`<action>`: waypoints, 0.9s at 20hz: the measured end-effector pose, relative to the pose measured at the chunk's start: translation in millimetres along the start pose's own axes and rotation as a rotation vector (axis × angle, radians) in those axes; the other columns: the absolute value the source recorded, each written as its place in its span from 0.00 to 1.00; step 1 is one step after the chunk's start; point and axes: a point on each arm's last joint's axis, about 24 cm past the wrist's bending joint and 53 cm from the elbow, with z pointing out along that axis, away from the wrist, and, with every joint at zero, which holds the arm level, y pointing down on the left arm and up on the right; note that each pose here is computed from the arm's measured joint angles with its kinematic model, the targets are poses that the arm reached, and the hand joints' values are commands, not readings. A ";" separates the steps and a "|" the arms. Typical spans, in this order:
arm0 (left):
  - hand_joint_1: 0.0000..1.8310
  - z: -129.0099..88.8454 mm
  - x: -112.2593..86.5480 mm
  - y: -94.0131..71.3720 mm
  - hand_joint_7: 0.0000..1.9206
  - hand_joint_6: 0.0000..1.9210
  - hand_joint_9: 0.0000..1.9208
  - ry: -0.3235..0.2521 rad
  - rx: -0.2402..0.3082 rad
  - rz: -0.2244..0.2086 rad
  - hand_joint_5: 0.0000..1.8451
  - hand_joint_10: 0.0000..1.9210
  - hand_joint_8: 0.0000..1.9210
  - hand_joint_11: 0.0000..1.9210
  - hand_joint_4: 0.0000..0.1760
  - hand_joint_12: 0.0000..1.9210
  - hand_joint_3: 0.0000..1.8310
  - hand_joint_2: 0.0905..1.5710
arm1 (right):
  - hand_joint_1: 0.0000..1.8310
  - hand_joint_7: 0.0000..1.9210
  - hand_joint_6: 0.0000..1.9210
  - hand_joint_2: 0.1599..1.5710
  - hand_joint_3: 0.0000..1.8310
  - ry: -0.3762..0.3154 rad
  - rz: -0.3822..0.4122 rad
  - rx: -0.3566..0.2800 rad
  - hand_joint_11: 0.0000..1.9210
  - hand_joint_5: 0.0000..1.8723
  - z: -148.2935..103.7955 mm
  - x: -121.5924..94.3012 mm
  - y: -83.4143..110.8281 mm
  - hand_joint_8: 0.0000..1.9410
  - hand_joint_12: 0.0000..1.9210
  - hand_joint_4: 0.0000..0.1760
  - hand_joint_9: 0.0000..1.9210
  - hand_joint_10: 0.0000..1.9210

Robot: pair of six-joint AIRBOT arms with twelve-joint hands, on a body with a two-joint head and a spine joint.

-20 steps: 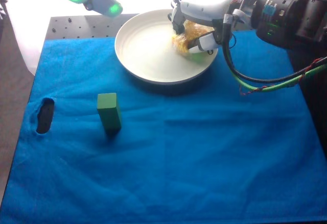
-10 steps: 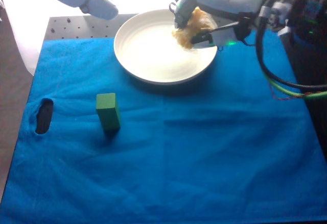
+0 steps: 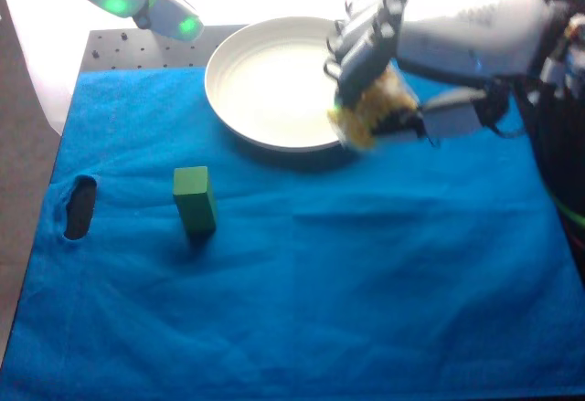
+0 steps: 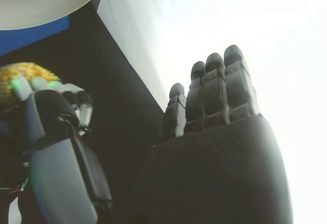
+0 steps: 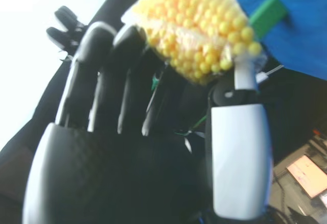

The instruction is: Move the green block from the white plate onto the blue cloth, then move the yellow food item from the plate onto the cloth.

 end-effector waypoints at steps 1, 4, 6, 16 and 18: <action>0.35 -0.3 1.6 0.9 0.04 0.00 0.02 0.003 -0.002 0.001 0.00 0.00 0.00 0.00 1.00 0.00 0.00 0.48 | 0.64 0.57 0.42 0.65 0.00 0.010 0.005 -0.015 0.48 0.57 -3.3 4.5 6.5 0.56 0.96 0.00 0.55 0.77; 0.36 -0.5 3.6 2.4 0.04 0.00 0.03 0.007 -0.006 -0.007 0.00 0.00 0.00 0.00 1.00 0.00 0.00 0.46 | 0.69 0.57 0.32 0.65 0.00 0.053 0.035 -0.054 0.50 0.57 -12.0 26.8 25.6 0.54 0.98 0.00 0.55 0.77; 0.37 -0.9 5.9 2.9 0.04 0.00 0.02 0.011 -0.006 -0.008 0.00 0.00 0.00 0.00 1.00 0.00 0.00 0.45 | 0.70 0.59 0.32 0.64 0.00 0.081 0.045 -0.063 0.52 0.57 -15.2 40.1 29.2 0.49 0.92 0.00 0.57 0.72; 0.38 -1.3 9.9 4.2 0.04 0.00 0.03 0.019 -0.009 -0.007 0.00 0.00 0.00 0.00 1.00 0.00 0.00 0.45 | 0.36 0.05 0.00 0.42 0.00 0.093 0.058 -0.028 0.00 0.01 -13.9 48.8 19.2 0.00 0.33 0.76 0.08 0.00; 0.37 -1.5 11.4 4.9 0.05 0.00 0.03 0.021 -0.010 -0.017 0.00 0.00 0.00 0.00 1.00 0.00 0.00 0.46 | 0.31 0.00 0.00 0.42 0.00 0.068 0.077 -0.007 0.00 0.00 -17.0 40.1 15.4 0.00 0.23 0.97 0.03 0.00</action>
